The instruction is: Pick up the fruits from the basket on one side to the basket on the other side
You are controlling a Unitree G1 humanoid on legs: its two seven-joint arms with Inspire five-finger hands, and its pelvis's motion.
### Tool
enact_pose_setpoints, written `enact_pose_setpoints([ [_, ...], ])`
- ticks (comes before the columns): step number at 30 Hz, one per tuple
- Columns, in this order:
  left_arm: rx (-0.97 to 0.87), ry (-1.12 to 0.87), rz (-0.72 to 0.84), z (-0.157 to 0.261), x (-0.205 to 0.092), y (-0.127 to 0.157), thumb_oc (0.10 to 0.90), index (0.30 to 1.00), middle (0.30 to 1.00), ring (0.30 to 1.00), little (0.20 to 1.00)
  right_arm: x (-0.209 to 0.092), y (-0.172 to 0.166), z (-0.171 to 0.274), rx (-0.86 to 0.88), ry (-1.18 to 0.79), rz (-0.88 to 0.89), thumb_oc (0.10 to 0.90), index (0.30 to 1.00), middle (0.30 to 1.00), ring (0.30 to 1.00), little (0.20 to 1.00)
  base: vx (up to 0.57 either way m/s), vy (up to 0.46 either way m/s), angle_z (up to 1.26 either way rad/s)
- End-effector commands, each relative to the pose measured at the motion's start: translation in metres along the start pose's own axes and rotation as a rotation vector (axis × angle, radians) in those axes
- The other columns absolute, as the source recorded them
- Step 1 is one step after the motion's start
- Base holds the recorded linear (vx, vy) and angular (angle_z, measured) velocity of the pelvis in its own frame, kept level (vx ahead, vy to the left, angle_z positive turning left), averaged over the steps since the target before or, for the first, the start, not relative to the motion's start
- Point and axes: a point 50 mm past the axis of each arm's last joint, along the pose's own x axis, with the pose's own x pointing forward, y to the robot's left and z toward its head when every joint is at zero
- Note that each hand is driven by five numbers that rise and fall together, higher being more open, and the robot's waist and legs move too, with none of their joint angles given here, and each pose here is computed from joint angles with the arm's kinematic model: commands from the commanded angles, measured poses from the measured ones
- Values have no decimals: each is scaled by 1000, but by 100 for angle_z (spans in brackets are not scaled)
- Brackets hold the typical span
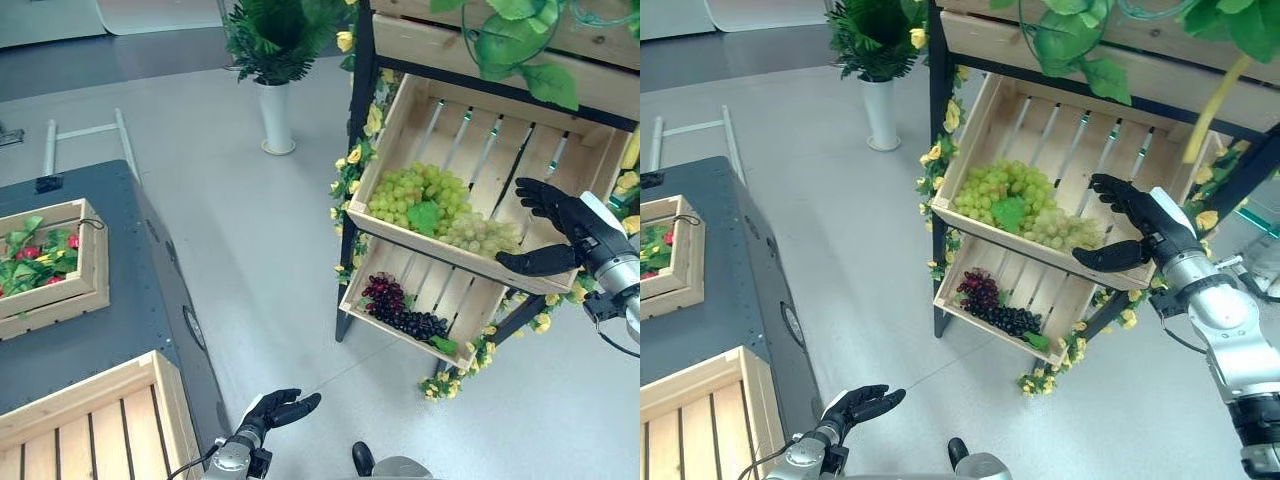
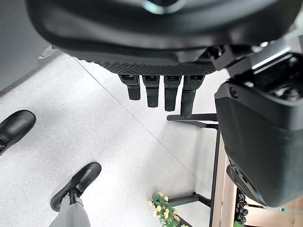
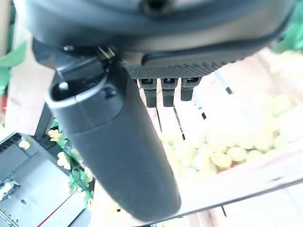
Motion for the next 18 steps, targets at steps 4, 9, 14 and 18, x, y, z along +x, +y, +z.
enact_pose_setpoints([
  [4, 18, -158, 45, 33, 7, 13, 800, 900, 900, 900, 900, -6, -55, 49, -202, -210, -208, 800, 900, 900, 900, 900, 0, 1, -5],
  [9, 10, -147, 55, 29, 6, 13, 800, 900, 900, 900, 900, -13, -55, 58, -236, -267, -216, 800, 900, 900, 900, 900, 5, 0, -2],
  [14, 17, -138, 57, 24, 4, 12, 800, 900, 900, 900, 900, -25, -41, 84, -414, -449, -246, 800, 900, 900, 900, 900, -1, -2, -1],
  [18, 21, -135, 49, 23, 4, 10, 800, 900, 900, 900, 900, -30, -22, 102, -542, -578, -201, 800, 900, 900, 900, 900, 0, 0, 0],
])
